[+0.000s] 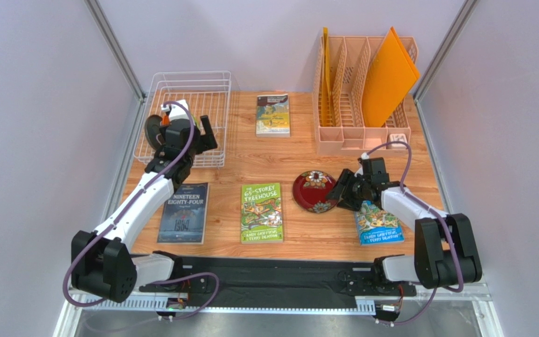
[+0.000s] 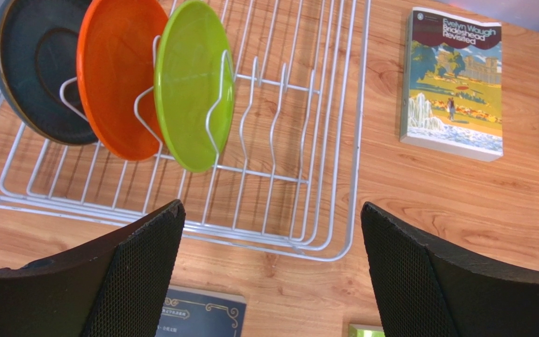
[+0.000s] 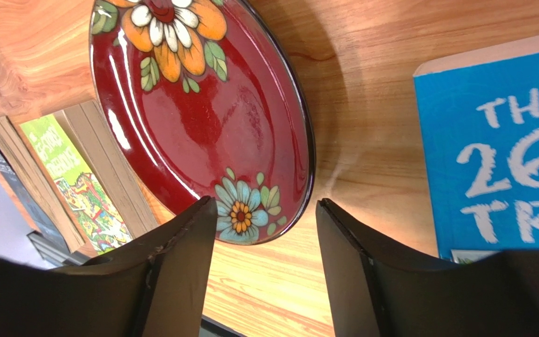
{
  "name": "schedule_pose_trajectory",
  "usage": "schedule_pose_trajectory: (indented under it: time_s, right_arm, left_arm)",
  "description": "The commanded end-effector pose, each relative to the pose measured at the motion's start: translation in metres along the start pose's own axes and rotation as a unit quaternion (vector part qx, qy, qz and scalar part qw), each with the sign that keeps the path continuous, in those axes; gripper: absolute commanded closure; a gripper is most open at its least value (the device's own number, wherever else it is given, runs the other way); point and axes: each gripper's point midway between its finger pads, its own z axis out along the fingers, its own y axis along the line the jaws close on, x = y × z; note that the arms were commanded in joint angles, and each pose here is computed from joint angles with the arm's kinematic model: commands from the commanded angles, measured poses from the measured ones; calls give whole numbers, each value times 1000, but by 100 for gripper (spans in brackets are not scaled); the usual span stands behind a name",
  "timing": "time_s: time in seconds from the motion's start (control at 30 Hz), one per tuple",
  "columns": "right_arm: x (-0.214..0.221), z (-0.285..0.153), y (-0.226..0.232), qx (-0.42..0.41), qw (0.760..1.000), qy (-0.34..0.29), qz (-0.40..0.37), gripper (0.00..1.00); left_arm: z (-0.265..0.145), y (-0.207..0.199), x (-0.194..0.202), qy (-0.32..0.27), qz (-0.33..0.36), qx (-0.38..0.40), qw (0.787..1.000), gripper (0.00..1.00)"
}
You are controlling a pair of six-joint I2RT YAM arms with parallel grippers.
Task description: Unload the plates from the dish rack
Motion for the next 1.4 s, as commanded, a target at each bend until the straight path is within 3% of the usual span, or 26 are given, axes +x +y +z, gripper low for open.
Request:
schedule_pose_trajectory:
  time_s: [0.0, 0.1, 0.37, 0.43, 0.6, 0.9, 1.07, 1.13, 1.27, 1.37]
  right_arm:
    - [-26, -20, 14, 6, 998, -48, -36, 39]
    - [-34, -32, 14, 23, 996, -67, -46, 39]
    - [-62, -73, 41, 17, 987, -129, -94, 37]
    - [-64, -75, 44, 14, 987, -130, -95, 37]
    - [-71, -74, 50, 7, 987, -131, -98, 38]
    - [-75, -60, 49, 12, 988, -114, -99, 39]
    - [-75, -52, 46, 15, 989, -107, -98, 39]
    - [-76, -51, 46, 14, 989, -107, -97, 40]
    - [-73, -46, 43, 16, 990, -100, -95, 40]
    - [-72, -44, 42, 16, 991, -99, -94, 40]
  left_arm:
    - [11, 9, -15, -13, -10, -7, 1000, 0]
    - [23, 24, -20, -19, -20, -25, 999, 1]
    - [62, 49, -36, -40, -13, -73, 996, 13]
    - [76, 54, -29, -33, -7, -88, 996, 15]
    - [100, 57, -28, -29, 0, -102, 994, 30]
    - [123, 73, -8, -16, 0, -133, 991, 34]
    - [125, 76, -3, -11, 2, -136, 991, 59]
    - [125, 76, 2, -7, 0, -135, 991, 83]
    - [122, 76, 5, -5, -3, -132, 991, 99]
    - [117, 74, 3, -8, -3, -126, 992, 100]
